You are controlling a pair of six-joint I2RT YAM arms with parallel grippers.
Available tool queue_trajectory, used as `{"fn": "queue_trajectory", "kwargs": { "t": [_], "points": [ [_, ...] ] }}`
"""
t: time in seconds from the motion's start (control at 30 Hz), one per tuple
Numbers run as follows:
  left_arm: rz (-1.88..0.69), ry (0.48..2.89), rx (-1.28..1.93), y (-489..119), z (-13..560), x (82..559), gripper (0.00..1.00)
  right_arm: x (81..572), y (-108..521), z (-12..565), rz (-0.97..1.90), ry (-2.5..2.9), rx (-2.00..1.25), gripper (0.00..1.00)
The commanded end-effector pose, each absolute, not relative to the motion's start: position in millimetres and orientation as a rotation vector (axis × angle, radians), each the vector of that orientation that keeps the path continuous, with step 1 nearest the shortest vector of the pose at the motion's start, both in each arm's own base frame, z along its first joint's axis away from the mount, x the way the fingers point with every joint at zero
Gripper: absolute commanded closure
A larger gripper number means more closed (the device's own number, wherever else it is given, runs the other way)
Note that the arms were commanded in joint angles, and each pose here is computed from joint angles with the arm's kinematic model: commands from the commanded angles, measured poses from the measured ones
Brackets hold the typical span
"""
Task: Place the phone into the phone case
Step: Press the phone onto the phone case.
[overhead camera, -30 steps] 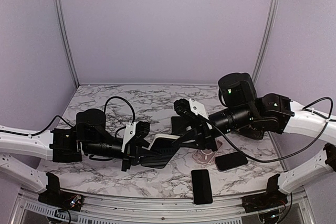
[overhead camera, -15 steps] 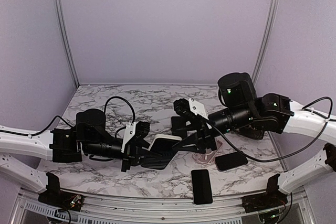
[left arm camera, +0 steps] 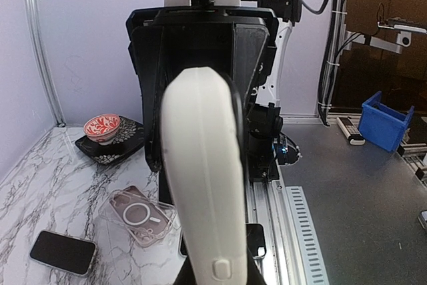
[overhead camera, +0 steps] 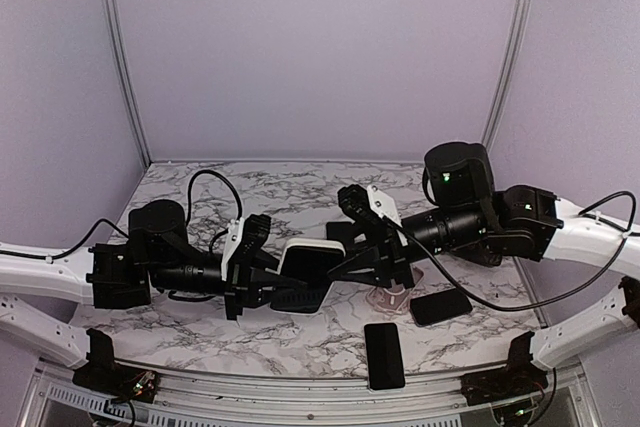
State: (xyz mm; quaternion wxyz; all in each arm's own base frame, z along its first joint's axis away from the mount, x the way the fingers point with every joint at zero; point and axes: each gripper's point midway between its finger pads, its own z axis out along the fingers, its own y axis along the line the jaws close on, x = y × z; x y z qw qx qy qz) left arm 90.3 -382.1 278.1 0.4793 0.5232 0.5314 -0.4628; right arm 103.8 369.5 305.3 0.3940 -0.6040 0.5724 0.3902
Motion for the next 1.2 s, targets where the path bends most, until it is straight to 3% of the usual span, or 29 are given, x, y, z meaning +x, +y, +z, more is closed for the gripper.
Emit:
{"fn": "queue_trajectory", "kwargs": {
  "t": [0.0,0.03,0.1,0.13,0.4,0.47,0.53,0.83,0.9,0.97,1.03,1.07,1.1,1.17],
  "points": [
    [-1.18,1.174,1.241,-383,310,83,1.0,104,371,332,1.011,1.374,-1.493,0.62],
    [-1.179,1.177,1.241,-383,309,83,1.0,104,371,332,1.011,1.374,-1.493,0.69],
    [-1.178,1.178,1.244,-383,308,83,1.0,104,371,332,1.015,1.373,-1.494,0.93],
    [-1.176,1.18,1.244,-383,308,83,1.0,105,372,332,1.013,1.373,-1.493,1.0],
    [-1.156,1.197,1.241,-385,302,87,1.0,110,372,333,0.993,1.392,-1.47,1.0],
    [-1.151,1.193,1.239,-384,303,87,1.0,111,370,331,0.981,1.401,-1.471,0.72],
    [-1.145,1.19,1.234,-383,304,87,1.0,111,368,331,0.97,1.402,-1.463,0.58],
    [-1.144,1.19,1.233,-384,304,88,1.0,102,374,338,1.082,1.333,-1.425,0.56],
    [-1.145,1.191,1.234,-384,304,88,1.0,101,376,340,1.096,1.321,-1.425,0.69],
    [-1.146,1.192,1.228,-384,306,89,1.0,102,378,337,1.099,1.334,-1.425,0.96],
    [-1.148,1.201,1.199,-384,310,92,1.0,103,379,332,1.102,1.347,-1.422,1.0],
    [-1.154,1.209,1.168,-383,314,94,1.0,104,380,331,1.106,1.351,-1.415,0.89],
    [-1.167,1.209,1.13,-382,319,96,1.0,105,380,330,1.108,1.355,-1.403,0.61],
    [-1.24,1.209,1.022,-376,333,100,1.0,106,379,330,1.116,1.353,-1.377,0.45]
  ]
}}
